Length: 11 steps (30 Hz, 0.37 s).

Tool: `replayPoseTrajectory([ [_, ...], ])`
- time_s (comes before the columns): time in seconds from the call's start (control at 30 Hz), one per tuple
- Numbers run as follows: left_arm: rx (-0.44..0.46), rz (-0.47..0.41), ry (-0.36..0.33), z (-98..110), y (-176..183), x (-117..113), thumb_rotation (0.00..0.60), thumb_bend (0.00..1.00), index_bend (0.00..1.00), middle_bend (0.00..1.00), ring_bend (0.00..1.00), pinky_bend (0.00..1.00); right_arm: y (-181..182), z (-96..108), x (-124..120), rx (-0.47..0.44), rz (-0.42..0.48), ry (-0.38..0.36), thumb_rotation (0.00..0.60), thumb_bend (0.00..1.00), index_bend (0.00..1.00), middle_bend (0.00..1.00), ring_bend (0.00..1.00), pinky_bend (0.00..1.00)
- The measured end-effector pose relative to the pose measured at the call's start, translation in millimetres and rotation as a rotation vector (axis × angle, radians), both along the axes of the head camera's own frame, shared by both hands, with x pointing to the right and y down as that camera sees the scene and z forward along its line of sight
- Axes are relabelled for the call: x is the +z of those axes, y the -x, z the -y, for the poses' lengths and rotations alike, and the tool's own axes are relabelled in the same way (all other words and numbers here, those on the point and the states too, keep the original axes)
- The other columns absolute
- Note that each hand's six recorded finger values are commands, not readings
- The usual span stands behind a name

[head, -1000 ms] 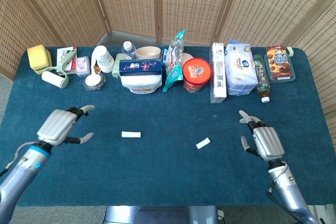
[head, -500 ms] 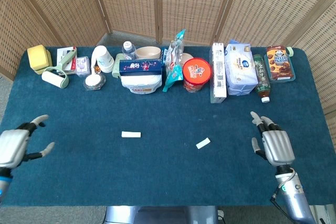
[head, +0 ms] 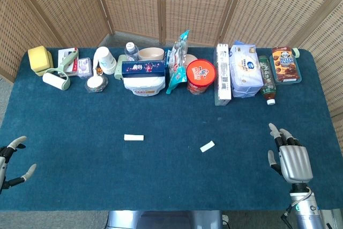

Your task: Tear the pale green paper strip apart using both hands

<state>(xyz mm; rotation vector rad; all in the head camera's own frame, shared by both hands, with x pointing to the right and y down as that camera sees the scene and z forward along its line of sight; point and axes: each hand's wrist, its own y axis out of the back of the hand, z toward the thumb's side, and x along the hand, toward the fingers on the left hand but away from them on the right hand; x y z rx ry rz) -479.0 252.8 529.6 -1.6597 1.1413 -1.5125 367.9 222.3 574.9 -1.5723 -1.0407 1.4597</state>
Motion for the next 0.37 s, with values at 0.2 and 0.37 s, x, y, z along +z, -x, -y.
replayPoseTrajectory([
  [0.2,0.002,-0.022,-0.006,-0.2,-3.8,0.7,0.414,0.25,0.16,0.32,0.32,0.56,0.1,0.2,-2.5,0.002,0.010,-0.006,0.600,0.53,0.06,0.31,0.17,0.36],
  [0.37,0.012,-0.035,-0.001,0.8,-9.9,2.7,0.416,0.25,0.16,0.32,0.32,0.56,2.8,-0.1,-2.6,-0.003,0.025,-0.011,0.600,0.53,0.06,0.31,0.17,0.36],
])
